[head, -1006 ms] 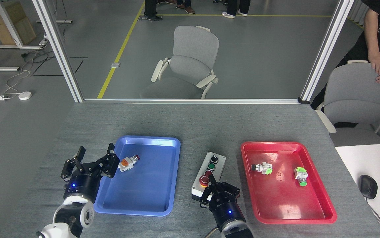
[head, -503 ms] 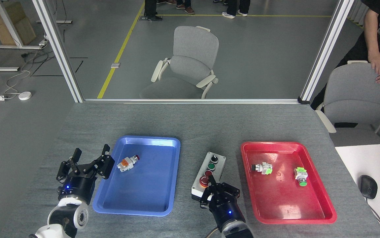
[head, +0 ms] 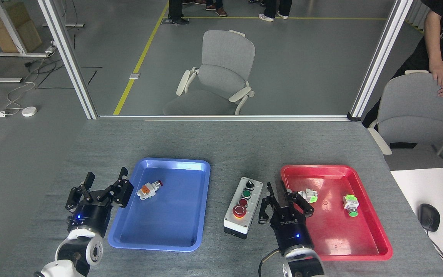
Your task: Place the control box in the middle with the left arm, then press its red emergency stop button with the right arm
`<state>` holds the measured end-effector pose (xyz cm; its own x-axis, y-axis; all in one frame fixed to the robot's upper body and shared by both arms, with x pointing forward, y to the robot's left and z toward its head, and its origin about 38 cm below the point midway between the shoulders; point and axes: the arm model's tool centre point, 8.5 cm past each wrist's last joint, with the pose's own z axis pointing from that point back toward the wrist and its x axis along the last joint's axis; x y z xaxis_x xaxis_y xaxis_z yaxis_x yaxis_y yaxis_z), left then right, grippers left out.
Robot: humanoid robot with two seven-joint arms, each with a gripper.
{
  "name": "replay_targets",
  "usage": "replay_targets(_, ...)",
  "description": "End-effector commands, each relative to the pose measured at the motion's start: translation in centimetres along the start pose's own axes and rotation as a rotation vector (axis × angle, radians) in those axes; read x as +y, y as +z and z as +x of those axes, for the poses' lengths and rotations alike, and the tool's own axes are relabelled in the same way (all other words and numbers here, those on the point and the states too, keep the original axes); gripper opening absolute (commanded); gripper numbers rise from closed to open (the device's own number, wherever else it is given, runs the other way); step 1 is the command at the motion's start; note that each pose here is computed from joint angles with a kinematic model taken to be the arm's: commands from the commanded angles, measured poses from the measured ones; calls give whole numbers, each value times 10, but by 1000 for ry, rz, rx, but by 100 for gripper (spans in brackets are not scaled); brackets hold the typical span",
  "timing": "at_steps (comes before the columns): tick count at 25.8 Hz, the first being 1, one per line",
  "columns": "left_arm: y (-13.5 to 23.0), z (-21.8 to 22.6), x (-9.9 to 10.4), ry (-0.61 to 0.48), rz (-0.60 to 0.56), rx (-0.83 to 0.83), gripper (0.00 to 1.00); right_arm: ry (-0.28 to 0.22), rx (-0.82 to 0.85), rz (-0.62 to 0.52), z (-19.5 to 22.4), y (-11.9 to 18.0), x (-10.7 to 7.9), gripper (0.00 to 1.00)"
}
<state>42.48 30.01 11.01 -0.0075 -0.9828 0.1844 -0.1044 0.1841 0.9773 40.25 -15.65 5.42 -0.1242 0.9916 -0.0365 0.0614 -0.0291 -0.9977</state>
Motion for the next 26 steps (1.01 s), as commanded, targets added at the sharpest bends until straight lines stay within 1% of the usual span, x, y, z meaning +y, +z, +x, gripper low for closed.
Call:
replay_targets(1,-1,0,1,-3,-1,-1,99,-22,73,-4,-40,3,-2,98)
replay_targets(3,-1,0,2,-6,0,-1,99,-41,107,-3,-60,6,-1,98)
replay_targets(4,-2,-1,2,-5,1,0,99,-38,113,-5,-66,6,-2,98)
replay_targets(6,0,-1,1,-6,5,-4,99,-25,115,-13,-75,7,-4,98)
replay_targets(8,1,0,0,-2,5,-9,99,-3,134,-16,-95,10,-5,98)
replay_targets(10,2,2,-3,4,0,-11,99,13,149,-9,-107,14,-3,98)
replay_targets(14,7,2,-10,1,-18,-12,99,-12,186,4,-118,21,2,98)
replay_targets(16,10,1,-14,-8,-29,-11,99,-14,194,8,-121,24,4,98)
replay_targets(19,12,1,-16,-13,-37,-12,99,2,196,-1,-127,25,0,98)
replay_targets(24,14,-1,-18,-16,-42,-11,99,1,191,-16,-126,25,-5,98)
replay_targets(26,14,-1,-18,-15,-42,-10,99,-1,190,-11,-126,26,-4,98)
